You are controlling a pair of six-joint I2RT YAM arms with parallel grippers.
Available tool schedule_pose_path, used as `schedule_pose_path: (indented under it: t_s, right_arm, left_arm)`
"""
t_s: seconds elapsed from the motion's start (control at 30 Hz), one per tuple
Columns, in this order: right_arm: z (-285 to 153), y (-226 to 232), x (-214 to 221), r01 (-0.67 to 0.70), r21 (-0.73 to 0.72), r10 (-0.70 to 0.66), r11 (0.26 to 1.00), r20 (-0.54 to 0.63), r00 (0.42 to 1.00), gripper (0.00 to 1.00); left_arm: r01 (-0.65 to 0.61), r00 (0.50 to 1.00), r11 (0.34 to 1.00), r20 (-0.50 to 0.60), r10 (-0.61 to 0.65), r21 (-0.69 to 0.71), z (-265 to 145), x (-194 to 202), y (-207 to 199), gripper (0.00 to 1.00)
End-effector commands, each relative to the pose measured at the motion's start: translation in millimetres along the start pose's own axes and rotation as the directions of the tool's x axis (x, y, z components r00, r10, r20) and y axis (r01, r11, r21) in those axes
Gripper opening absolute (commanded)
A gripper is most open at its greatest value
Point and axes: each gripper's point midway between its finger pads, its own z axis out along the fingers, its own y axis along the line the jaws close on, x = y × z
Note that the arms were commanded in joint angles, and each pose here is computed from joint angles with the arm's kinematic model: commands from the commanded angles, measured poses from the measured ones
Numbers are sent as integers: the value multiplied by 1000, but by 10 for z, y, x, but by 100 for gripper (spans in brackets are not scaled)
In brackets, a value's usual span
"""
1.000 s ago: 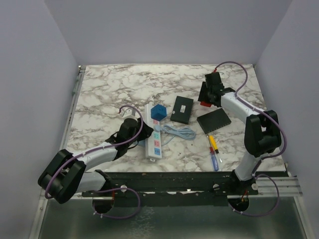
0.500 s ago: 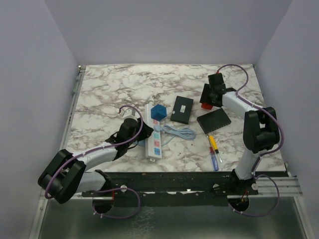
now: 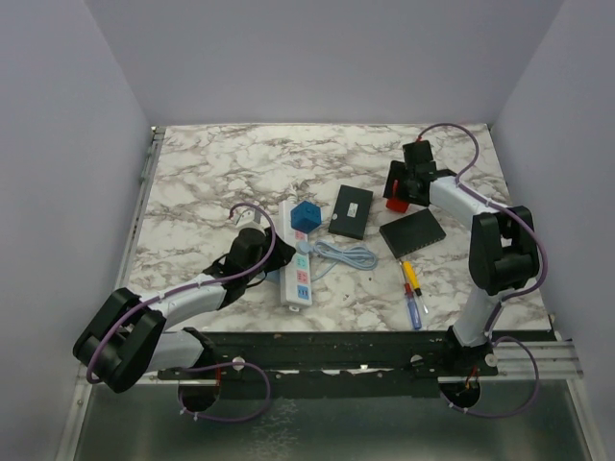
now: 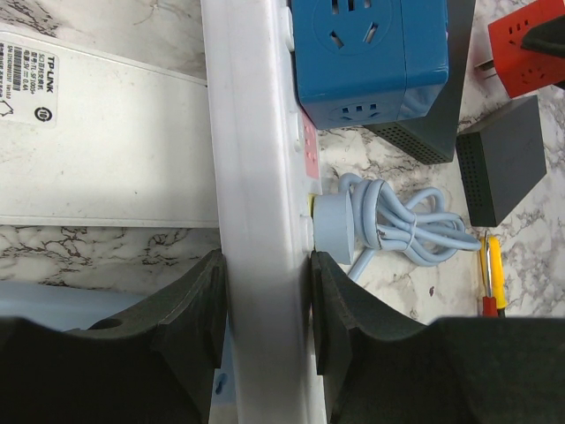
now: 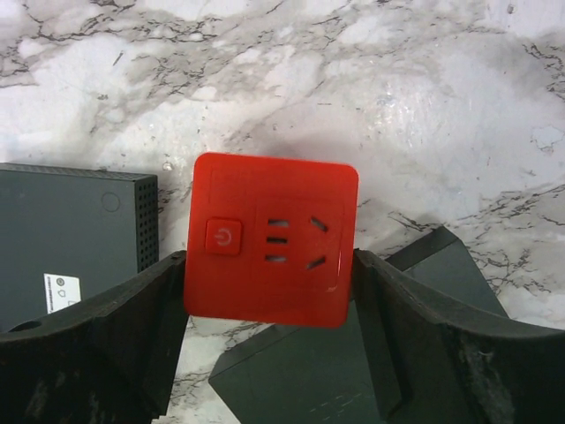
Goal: Pull the plug off the socket
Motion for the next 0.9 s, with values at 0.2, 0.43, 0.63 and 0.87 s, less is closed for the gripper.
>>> schedule_pose_path:
  t_s: [0.2, 0.43, 0.63, 0.87]
  right_arm:
    - [-33, 56, -94, 19, -44, -18, 999, 29, 999, 93]
    - [-230, 41, -251, 24, -43, -21, 999, 76, 997, 100]
    - [-605, 90, -417, 17, -101, -2, 995, 142, 990, 100]
    - [-1115, 238, -416, 26, -251, 22, 968, 190, 982, 100]
  left_arm:
    - [-10, 1000, 1000, -6, 10, -9, -24, 21, 56, 0]
    - [-10, 1000, 1000, -15, 9, -7, -16, 38, 54, 0]
    - [-5, 1000, 1000, -12, 5, 9, -33, 19, 16, 0]
    - [7, 1000, 999, -17, -7, 34, -70, 35, -12, 0]
